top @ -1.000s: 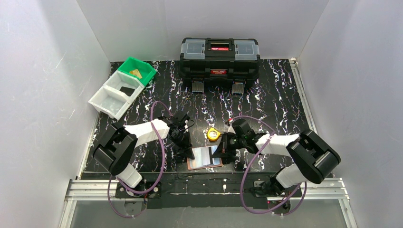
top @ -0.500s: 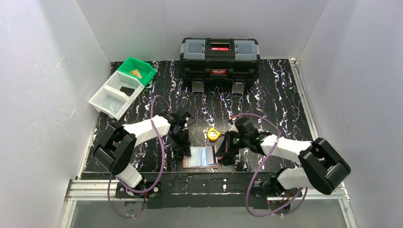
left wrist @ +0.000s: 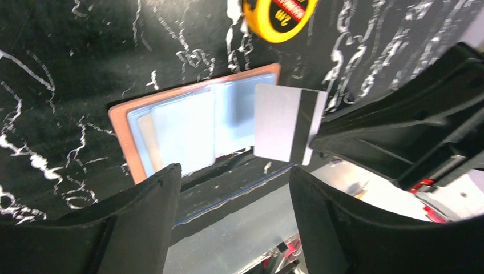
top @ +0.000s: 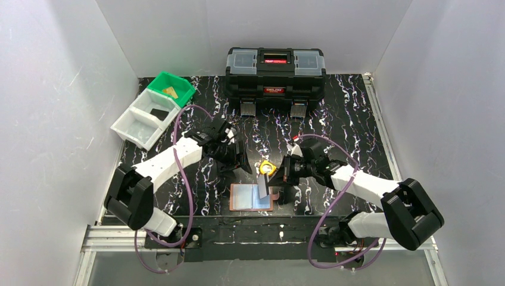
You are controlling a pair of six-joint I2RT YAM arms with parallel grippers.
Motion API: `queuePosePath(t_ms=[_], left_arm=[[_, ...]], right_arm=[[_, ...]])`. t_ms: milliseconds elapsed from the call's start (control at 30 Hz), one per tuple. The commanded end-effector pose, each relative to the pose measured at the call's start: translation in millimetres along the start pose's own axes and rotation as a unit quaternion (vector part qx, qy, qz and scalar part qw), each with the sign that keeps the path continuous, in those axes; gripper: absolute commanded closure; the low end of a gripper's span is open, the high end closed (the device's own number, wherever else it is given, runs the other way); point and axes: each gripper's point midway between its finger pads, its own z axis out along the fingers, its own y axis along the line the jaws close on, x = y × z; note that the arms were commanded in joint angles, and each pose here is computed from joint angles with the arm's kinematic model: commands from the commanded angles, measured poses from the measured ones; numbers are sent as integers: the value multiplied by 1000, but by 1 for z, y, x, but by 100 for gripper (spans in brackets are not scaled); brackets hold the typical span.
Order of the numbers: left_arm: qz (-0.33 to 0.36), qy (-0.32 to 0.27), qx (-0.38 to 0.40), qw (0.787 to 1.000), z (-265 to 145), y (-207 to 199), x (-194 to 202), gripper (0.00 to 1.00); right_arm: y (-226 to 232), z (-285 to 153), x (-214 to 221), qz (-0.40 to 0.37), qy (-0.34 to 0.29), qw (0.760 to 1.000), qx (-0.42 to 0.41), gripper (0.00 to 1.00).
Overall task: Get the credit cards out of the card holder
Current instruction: Remove the credit card from the card holder, then place the credit card in the storage box.
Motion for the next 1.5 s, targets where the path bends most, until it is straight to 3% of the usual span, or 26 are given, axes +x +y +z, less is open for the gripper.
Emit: queuePosePath(t_ms=[0, 500, 800, 1000, 1233, 1300, 1467], left_arm=[[7, 3, 93, 996, -15, -25, -1, 30], [-15, -12, 324, 946, -43, -74, -17, 29], [-15, -10, 343, 939, -50, -80, -16, 40], [-14, -12, 347, 938, -54, -83, -16, 58], [-12, -12, 347, 938, -57, -84, -15, 98], [-12, -14, 341, 940, -57, -83, -15, 100], [0, -56, 291, 955, -66, -74, -20, 100]], right_arm=[[37, -9, -12, -8, -5, 998, -64, 99], [95, -38, -31, 25, -14, 984, -175, 99], [115, -45, -37, 24, -14, 979, -203, 99], [112, -43, -37, 26, -12, 980, -199, 99], [110, -42, -38, 16, -16, 982, -190, 99], [108, -42, -39, 13, -20, 984, -175, 90], [95, -47, -43, -8, -49, 993, -108, 17]])
